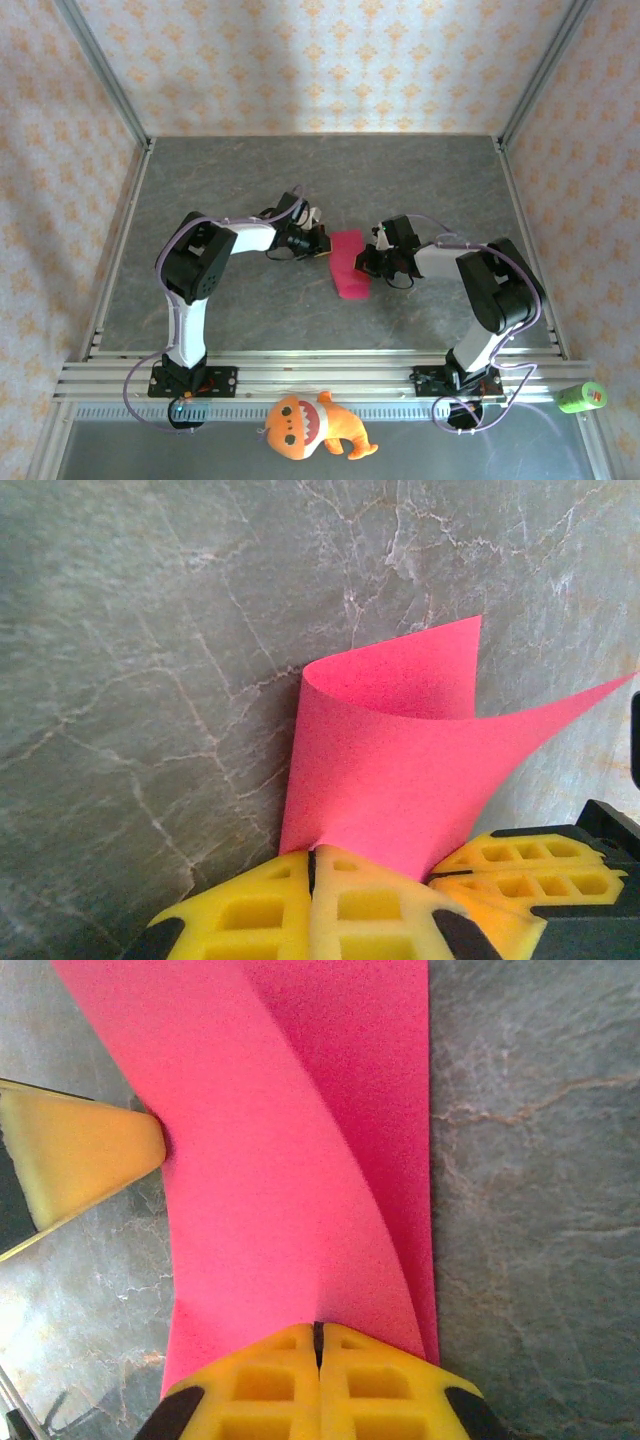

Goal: Fold a paper plane with a square sheet of paper (pick it up from the middle)

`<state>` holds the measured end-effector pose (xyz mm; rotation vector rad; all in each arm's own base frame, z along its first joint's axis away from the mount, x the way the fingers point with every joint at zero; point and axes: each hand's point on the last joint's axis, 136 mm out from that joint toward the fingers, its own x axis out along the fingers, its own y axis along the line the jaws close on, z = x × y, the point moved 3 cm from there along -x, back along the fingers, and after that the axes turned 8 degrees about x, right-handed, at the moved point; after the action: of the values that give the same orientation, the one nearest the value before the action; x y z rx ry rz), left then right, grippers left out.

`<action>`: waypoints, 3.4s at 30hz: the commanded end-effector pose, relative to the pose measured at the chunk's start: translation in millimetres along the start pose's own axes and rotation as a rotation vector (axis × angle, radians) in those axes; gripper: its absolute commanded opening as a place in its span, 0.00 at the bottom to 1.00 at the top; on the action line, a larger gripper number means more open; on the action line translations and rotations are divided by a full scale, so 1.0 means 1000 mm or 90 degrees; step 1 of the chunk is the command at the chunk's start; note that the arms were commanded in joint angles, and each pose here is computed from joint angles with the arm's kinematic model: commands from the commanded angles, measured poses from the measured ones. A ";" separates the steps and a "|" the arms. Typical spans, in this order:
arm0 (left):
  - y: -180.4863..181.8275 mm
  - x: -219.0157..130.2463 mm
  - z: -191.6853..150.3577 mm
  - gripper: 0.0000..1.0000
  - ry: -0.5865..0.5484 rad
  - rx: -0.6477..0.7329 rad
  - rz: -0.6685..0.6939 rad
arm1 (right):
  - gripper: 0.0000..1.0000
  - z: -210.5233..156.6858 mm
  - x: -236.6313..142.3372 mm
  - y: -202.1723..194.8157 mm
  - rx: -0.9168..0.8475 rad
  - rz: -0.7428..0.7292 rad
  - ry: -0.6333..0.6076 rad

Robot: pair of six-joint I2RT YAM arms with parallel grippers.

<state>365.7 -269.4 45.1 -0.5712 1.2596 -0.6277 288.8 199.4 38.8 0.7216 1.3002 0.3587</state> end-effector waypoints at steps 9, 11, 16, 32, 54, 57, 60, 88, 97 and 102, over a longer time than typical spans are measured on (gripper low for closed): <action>-0.031 0.011 0.007 0.00 0.021 0.044 -0.058 | 0.00 -0.025 0.003 -0.063 0.066 -0.160 0.038; -0.024 0.017 0.009 0.00 0.025 0.038 -0.043 | 0.00 -0.025 0.003 -0.064 0.067 -0.161 0.039; -0.004 0.026 0.012 0.00 0.033 0.033 0.007 | 0.00 -0.025 0.003 -0.064 0.067 -0.160 0.039; 0.040 0.000 0.058 0.00 -0.051 -0.024 0.081 | 0.00 -0.031 0.005 -0.065 0.075 -0.134 0.045; -0.069 -0.012 -0.012 0.00 -0.052 0.028 -0.066 | 0.00 -0.025 0.000 -0.060 0.091 -0.125 0.016; -0.069 0.003 -0.032 0.00 -0.017 0.028 -0.064 | 0.00 -0.025 0.000 -0.060 0.090 -0.126 0.016; -0.057 0.009 -0.043 0.00 -0.006 0.013 -0.051 | 0.00 -0.025 -0.001 -0.061 0.089 -0.128 0.015; -0.054 -0.025 -0.059 0.00 -0.029 0.012 -0.049 | 0.00 -0.027 -0.003 -0.065 0.090 -0.142 0.011; -0.070 0.007 -0.060 0.00 -0.002 0.014 -0.085 | 0.00 -0.026 -0.002 -0.066 0.091 -0.145 0.010; -0.046 0.017 -0.077 0.00 0.030 0.000 -0.055 | 0.00 -0.027 -0.002 -0.067 0.092 -0.150 0.010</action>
<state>294.3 -321.0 61.3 -0.6093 1.2536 -0.7224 284.9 192.9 38.2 0.7730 1.2757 0.3409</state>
